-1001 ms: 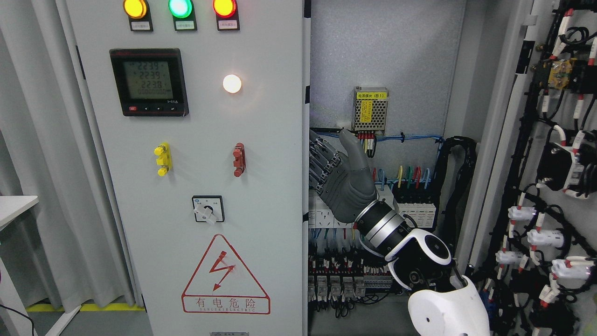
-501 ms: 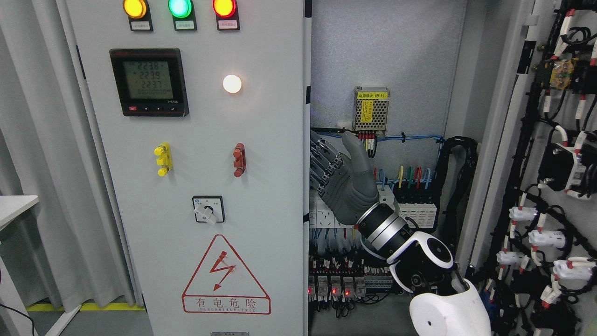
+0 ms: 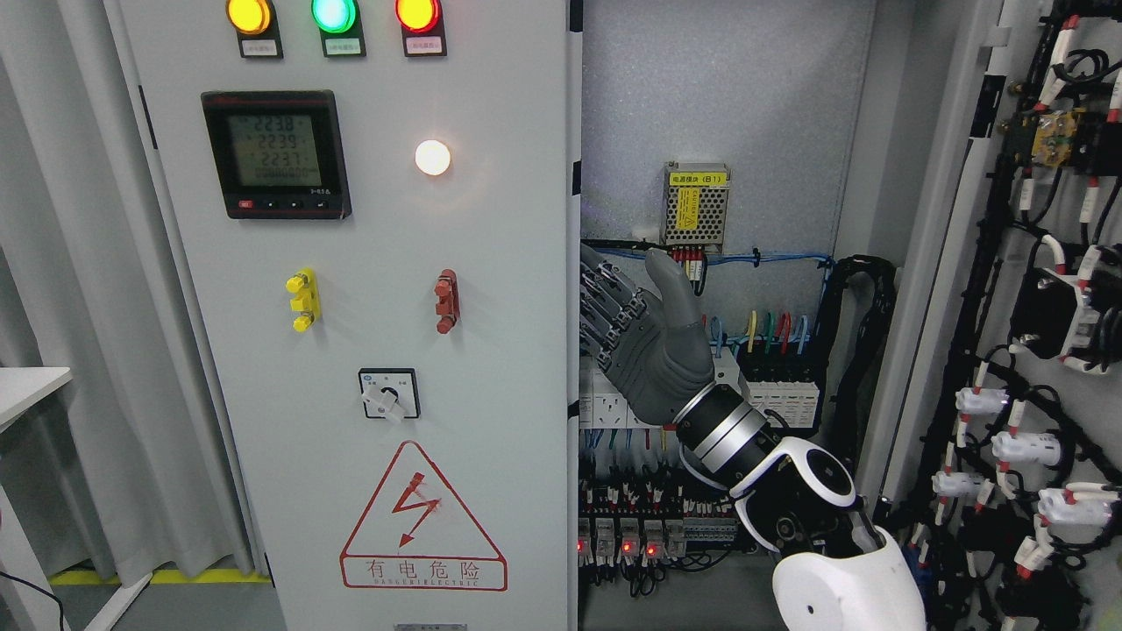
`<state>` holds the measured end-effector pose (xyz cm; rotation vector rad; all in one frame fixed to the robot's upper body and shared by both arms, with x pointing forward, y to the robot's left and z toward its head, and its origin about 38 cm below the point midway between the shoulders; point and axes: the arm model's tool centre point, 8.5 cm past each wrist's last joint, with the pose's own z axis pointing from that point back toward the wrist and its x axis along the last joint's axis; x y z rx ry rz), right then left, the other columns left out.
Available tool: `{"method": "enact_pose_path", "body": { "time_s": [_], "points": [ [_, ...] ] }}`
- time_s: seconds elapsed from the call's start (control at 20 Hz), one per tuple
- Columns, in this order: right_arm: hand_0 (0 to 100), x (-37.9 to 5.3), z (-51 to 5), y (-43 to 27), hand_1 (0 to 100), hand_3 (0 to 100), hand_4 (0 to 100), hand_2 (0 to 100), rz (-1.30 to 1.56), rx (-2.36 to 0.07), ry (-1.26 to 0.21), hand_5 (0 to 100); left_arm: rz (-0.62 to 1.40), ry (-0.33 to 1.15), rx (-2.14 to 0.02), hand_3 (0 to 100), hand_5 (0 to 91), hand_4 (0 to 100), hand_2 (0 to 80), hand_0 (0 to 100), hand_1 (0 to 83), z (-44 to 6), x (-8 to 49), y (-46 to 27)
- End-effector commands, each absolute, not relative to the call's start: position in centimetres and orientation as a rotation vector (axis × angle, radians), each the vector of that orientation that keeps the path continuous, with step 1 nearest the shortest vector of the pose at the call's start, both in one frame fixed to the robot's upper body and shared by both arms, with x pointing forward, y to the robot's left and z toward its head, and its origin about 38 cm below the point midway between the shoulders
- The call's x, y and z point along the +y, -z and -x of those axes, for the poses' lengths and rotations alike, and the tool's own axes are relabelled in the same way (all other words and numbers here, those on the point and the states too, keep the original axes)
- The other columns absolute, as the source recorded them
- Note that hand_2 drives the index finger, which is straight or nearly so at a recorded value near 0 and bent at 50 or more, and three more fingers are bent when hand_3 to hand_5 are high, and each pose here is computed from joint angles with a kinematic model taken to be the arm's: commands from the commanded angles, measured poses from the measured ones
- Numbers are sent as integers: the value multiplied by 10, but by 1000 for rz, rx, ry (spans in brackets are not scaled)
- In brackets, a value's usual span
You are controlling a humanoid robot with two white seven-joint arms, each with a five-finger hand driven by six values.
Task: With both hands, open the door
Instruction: 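Swing the warning-sign door open with the right hand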
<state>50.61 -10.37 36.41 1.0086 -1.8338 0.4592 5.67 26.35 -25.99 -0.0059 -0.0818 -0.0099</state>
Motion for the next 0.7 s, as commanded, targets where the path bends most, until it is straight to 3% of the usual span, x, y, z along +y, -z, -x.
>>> {"method": "enact_pose_path", "body": {
  "time_s": [0.0,0.65],
  "points": [
    [219,-104,-505,-365,0,0,0,0,-1015,-1836,-465,0,-2,7,-63,27,0,39,26,295,0,-50,266,260],
    [219,-103,-500,-364,0,0,0,0,-1027,-1843,-477,0,-2,7,-63,26,0,37,26,295,0,-50,266,260]
  ]
}}
